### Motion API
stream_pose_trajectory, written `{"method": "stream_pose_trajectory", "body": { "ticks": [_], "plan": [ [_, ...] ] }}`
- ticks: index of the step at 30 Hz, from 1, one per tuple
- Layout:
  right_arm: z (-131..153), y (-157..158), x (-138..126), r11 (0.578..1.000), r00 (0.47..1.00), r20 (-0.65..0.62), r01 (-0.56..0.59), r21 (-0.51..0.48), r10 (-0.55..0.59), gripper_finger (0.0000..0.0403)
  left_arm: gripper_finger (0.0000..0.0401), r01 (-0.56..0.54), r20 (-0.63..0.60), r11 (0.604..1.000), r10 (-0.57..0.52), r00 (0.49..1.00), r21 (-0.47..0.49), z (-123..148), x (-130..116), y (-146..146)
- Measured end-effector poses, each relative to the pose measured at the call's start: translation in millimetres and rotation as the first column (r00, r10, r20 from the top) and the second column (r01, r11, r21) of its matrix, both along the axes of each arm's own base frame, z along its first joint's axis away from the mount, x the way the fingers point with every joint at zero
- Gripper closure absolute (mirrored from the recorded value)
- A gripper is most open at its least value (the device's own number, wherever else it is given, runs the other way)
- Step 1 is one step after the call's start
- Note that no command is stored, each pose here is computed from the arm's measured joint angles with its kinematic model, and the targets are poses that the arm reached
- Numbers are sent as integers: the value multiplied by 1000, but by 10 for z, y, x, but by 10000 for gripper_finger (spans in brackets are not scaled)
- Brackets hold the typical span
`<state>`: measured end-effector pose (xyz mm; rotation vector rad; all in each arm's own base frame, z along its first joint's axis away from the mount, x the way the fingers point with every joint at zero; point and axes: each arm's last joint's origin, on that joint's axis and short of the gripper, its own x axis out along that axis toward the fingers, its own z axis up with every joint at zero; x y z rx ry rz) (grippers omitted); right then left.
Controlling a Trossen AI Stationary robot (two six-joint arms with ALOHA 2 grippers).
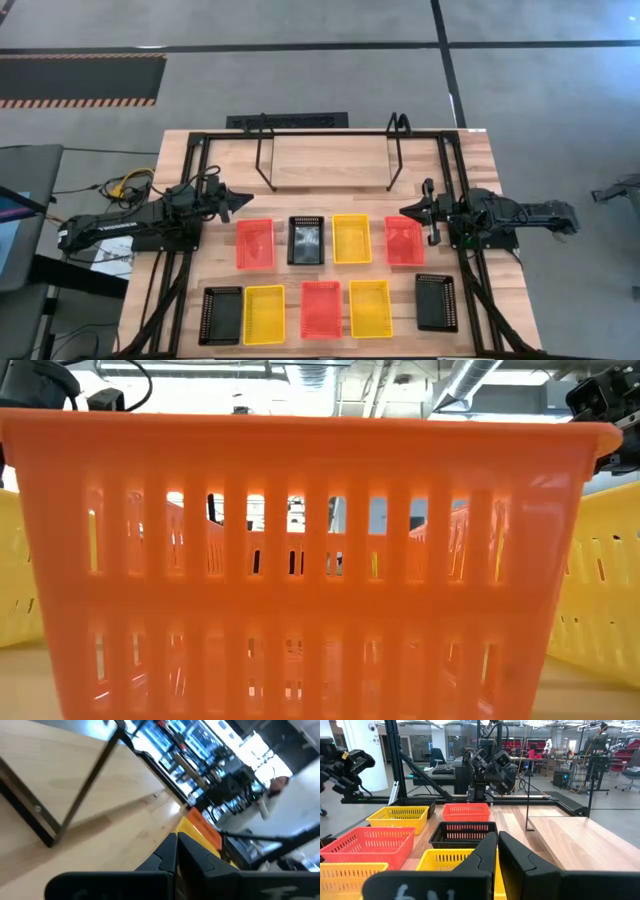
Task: Stack baskets on shelf by color
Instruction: Put the top right orange bin on the shelf
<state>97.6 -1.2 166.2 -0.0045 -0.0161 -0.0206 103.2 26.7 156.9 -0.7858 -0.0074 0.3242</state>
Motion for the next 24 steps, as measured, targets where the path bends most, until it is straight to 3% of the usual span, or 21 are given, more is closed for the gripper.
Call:
{"method": "stream_pose_trajectory", "body": {
  "ticks": [5, 15, 24],
  "plan": [
    [53, -2, -1, 1000, 998, 54, 6, 26, -7, 359, 401, -65, 28, 998, 66, 997, -11, 23, -4, 18],
    [359, -2, -74, 967, 926, 377, -90, 238, -7, 359, 401, -67, 32, 998, 67, 997, 10, 33, -3, 19],
    [407, -26, -97, 965, 902, 428, -64, 252, -52, 359, 401, -61, 25, 998, 60, 998, 30, 31, -3, 18]
  ]
}}
